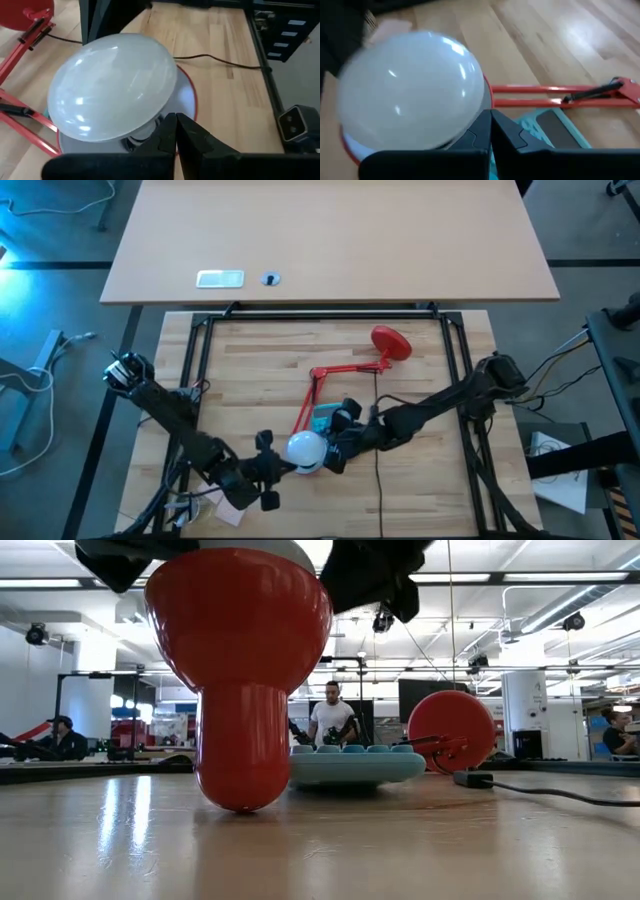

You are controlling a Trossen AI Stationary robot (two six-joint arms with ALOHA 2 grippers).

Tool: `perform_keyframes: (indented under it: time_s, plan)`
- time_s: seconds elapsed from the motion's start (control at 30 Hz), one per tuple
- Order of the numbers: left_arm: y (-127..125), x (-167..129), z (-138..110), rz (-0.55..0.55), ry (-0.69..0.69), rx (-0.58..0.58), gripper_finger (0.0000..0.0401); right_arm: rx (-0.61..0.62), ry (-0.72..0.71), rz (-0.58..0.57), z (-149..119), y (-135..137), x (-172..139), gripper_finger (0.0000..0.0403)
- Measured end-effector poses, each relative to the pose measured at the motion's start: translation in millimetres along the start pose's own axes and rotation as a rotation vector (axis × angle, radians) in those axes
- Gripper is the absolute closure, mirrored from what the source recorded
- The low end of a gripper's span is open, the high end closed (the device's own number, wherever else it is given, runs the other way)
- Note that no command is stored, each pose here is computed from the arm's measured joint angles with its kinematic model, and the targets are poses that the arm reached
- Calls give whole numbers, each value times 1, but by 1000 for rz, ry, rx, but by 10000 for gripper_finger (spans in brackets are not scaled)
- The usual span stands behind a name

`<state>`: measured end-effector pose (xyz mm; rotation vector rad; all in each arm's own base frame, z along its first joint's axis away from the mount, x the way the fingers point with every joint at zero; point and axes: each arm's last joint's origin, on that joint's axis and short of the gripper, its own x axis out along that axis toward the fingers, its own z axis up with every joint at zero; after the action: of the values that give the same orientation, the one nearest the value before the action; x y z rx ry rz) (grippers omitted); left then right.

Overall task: Screw lightbulb
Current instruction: Insert the lightbulb into the orange desk lamp

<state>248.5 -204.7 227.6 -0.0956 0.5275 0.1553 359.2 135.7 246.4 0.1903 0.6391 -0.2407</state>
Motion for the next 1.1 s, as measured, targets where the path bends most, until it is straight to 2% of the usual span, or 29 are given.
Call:
perform_keyframes:
  time_s: [0.13, 0.63, 0.8, 1.1]
  plan:
    - [2, 1, 1, 9, 3, 4, 401, -5, 11, 11, -1, 1, -1, 401]
    - [20, -11, -3, 97, 95, 59, 401, -22, 61, 190, -1, 21, -13, 401]
    - [18, -14, -6, 76, 120, 51, 401, -3, 54, 180, 3, 17, -15, 401]
    - [7, -22, 2, 16, 110, 45, 401, 40, 52, 88, 7, 3, -8, 401]
